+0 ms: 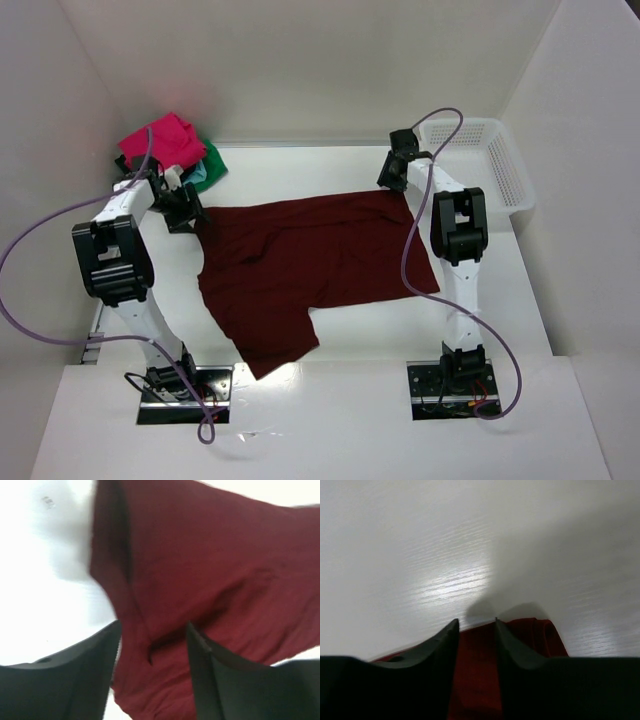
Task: Fold and stack the t-shirts
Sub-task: Fold the flattened tshirt in 1/3 of the way
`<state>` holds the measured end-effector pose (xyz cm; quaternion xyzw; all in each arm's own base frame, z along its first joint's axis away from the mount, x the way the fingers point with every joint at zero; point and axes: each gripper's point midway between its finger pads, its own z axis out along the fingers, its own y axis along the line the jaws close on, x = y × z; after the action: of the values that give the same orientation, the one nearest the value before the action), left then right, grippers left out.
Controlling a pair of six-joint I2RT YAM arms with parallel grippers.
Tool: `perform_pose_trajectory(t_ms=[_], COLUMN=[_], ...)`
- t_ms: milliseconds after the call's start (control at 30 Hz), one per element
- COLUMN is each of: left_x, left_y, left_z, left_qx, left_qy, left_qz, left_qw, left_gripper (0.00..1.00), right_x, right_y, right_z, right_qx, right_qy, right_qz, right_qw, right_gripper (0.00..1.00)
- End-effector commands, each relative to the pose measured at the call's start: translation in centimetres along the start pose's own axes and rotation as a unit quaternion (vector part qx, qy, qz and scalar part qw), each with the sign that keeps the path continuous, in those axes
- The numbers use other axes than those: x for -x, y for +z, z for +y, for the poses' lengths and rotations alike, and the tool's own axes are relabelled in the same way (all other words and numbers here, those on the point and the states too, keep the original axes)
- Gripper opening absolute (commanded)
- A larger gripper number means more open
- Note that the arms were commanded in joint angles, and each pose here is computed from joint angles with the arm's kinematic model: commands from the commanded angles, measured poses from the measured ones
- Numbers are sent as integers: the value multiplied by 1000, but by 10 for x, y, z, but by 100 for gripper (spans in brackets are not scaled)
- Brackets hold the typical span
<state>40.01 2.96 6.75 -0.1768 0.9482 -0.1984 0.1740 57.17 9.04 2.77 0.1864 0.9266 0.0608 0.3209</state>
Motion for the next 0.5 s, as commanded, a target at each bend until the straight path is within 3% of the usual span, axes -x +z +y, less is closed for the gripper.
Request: perform_pose_trajectory(t_ms=[0,133,467], left_x=[20,2,-62], left_y=[-43,-40,14], left_z=[-62,-85,-138], left_qx=[-63,-43,-25], left_qy=[87,126,207], left_qz=[-55,-47,18], left_qw=[993,990,978], left_gripper=[70,77,77], right_x=[25,33,31], right_y=[-30,-55,-126], right_z=[2,4,24], right_qx=[9,21,101], right_qy=[-1,1,12], right_qz=[-27,-49,-71], right_qw=[1000,999,992], right_gripper=[45,60,67])
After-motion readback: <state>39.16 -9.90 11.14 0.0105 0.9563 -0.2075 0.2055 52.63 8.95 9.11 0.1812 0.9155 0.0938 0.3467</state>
